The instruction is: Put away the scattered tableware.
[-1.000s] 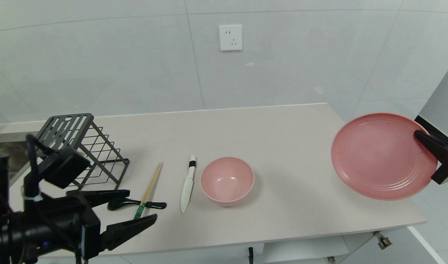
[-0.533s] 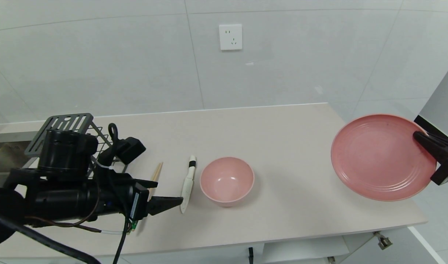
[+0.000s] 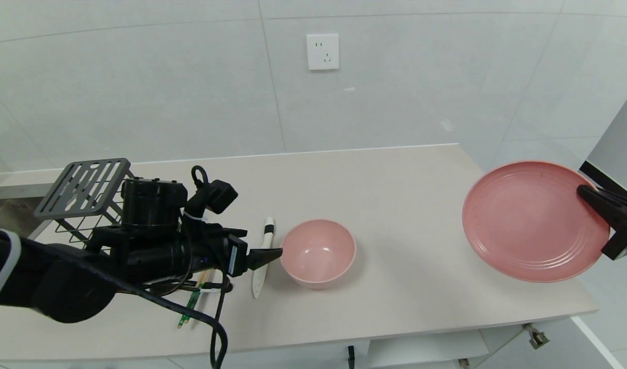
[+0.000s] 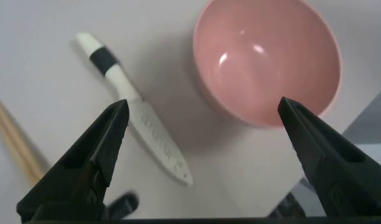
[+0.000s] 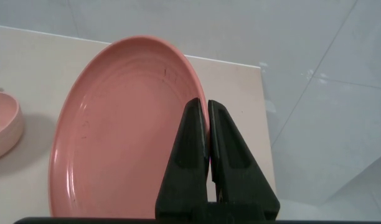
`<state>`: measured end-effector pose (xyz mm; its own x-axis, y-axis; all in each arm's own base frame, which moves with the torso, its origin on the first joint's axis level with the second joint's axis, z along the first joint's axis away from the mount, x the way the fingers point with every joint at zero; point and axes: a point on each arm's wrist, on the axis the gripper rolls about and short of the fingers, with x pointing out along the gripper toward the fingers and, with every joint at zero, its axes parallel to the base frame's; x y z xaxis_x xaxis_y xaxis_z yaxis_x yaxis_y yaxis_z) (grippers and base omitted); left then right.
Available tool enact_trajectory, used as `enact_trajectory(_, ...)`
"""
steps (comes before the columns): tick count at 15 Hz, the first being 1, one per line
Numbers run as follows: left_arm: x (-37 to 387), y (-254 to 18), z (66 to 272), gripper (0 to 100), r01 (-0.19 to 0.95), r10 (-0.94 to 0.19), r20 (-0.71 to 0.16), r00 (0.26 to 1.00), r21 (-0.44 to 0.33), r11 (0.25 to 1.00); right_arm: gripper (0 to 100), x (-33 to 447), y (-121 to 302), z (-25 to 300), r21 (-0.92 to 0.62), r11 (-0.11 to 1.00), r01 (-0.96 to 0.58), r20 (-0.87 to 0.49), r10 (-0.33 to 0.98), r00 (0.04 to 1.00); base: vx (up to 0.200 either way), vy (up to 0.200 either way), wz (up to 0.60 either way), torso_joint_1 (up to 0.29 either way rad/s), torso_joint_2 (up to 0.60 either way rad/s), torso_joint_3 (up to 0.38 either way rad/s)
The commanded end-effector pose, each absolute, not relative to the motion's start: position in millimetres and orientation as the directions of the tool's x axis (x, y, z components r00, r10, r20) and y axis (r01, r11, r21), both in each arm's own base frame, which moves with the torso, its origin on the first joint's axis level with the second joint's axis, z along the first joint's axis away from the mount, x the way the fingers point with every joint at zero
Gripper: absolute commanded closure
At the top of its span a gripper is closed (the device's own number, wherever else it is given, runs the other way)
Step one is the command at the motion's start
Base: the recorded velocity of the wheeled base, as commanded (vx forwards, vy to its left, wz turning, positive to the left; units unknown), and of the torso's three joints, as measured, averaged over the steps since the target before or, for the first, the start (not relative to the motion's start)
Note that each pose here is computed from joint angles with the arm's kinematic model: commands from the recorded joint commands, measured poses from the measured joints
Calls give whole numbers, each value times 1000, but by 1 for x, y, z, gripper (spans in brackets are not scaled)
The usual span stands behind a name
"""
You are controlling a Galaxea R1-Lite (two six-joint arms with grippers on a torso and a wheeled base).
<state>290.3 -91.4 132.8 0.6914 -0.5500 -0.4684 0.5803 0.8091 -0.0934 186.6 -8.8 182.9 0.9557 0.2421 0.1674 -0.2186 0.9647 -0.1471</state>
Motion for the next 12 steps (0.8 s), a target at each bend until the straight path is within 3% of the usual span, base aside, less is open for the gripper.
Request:
enact_trajectory(1, 303, -107, 121, 0, 593, -574, -469, 671, -124, 795, 100, 187, -9, 182, -146, 965, -220, 162, 243, 957, 0, 0, 0, 0, 0, 0)
enact_trajectory(8, 324, -124, 109, 0, 565, -563, -435, 703, -139, 813, 100, 188, -9, 181, -146, 964, -220, 159, 243, 957, 0, 0, 0, 0, 0, 0)
enact_trajectory(12, 328, -128, 100, 0, 534, -558, -429, 710, -189, 824, 100, 187, -9, 181, -146, 964, -220, 157, 243, 957, 0, 0, 0, 0, 0, 0)
